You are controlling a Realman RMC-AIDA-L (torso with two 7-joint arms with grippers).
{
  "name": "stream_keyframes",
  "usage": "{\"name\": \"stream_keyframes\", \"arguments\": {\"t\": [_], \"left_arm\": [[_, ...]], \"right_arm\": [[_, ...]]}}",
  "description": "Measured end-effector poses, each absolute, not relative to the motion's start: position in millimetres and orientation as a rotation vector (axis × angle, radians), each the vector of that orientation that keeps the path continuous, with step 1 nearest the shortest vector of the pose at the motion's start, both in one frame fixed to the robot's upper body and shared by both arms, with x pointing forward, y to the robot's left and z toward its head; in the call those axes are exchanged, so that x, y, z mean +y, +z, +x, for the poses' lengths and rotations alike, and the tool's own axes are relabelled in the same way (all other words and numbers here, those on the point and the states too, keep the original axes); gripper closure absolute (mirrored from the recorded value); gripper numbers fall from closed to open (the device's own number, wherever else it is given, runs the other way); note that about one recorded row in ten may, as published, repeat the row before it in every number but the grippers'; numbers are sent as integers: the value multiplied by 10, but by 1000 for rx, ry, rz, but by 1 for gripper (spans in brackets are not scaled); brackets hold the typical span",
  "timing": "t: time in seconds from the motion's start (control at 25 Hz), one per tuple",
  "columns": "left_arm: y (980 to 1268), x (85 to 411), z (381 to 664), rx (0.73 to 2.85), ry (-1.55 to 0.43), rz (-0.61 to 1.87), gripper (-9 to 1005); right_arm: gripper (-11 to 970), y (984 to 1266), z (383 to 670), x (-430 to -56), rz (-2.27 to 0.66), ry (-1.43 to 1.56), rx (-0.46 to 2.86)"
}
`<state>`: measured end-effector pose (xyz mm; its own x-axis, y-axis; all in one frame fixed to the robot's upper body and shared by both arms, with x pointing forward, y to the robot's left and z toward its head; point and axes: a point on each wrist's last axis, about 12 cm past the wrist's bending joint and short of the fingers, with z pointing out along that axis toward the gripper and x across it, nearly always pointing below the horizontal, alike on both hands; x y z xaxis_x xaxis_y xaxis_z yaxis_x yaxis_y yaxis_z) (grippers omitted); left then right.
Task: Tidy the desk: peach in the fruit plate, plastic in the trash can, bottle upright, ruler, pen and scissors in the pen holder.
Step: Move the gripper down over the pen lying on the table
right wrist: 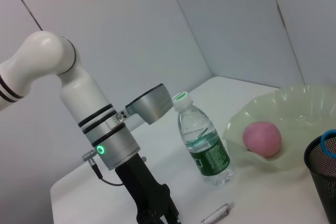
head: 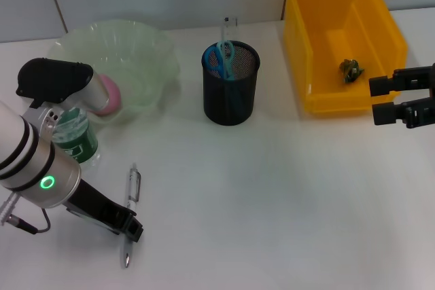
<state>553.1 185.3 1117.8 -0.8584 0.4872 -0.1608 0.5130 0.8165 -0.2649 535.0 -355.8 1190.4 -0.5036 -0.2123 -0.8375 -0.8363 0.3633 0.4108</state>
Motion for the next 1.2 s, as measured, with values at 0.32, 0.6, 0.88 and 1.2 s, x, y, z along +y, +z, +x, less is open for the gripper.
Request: {"name": "stream_keyframes", "arguments": {"t": [0.32, 0.6, 0.88, 1.2], "left_arm": [[11170, 1859, 5531, 2913, -460, 810, 655], [11139, 1864, 5528, 2922, -465, 817, 658], [11127, 1836, 5510, 2918, -456, 846, 661], [11158, 1826, 5515, 2898, -475, 858, 782]], "right_arm": [[129, 11904, 5350, -3558, -908, 1142, 1930], [129, 11903, 5350, -3558, -907, 1142, 1931], [129, 11900, 5346, -3561, -905, 1143, 1932], [129, 11896, 5340, -3566, -901, 1144, 1934]]}}
